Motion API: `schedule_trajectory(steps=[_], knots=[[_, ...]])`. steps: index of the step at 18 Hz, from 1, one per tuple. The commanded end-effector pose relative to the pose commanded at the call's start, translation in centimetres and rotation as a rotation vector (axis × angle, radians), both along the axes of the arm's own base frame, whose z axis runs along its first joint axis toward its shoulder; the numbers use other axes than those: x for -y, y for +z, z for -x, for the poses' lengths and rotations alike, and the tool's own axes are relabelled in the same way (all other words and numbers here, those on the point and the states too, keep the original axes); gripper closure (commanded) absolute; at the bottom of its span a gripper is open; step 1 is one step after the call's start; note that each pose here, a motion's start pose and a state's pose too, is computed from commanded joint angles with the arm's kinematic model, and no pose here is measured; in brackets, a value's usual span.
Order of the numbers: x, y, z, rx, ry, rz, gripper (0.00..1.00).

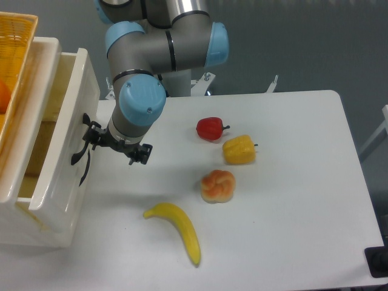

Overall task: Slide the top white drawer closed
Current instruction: 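Push the drawer front further until it is flush, then press the gripper against the closed drawer front near the handles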

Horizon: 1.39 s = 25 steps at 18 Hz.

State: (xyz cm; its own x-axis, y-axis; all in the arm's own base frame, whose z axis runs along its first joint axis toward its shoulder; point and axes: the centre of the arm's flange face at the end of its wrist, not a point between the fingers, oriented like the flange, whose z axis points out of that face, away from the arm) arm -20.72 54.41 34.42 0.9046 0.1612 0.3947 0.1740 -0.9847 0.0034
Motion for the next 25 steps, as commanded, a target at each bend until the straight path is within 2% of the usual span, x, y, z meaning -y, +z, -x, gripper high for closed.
schedule_trajectory(steps=[5, 8, 13, 21, 25], knots=[[0.0, 0.3, 0.2, 0.008, 0.007, -0.013, 0.0], [1.0, 0.9, 3.4, -0.009, 0.052, -0.021, 0.0], [1.3, 1.7, 6.2, -0.048, 0.083, -0.026, 0.0], [0.7, -0.9, 6.3, -0.05, 0.074, 0.02, 0.0], [0.4, -2.3, 4.8, -0.038, 0.054, 0.037, 0.0]])
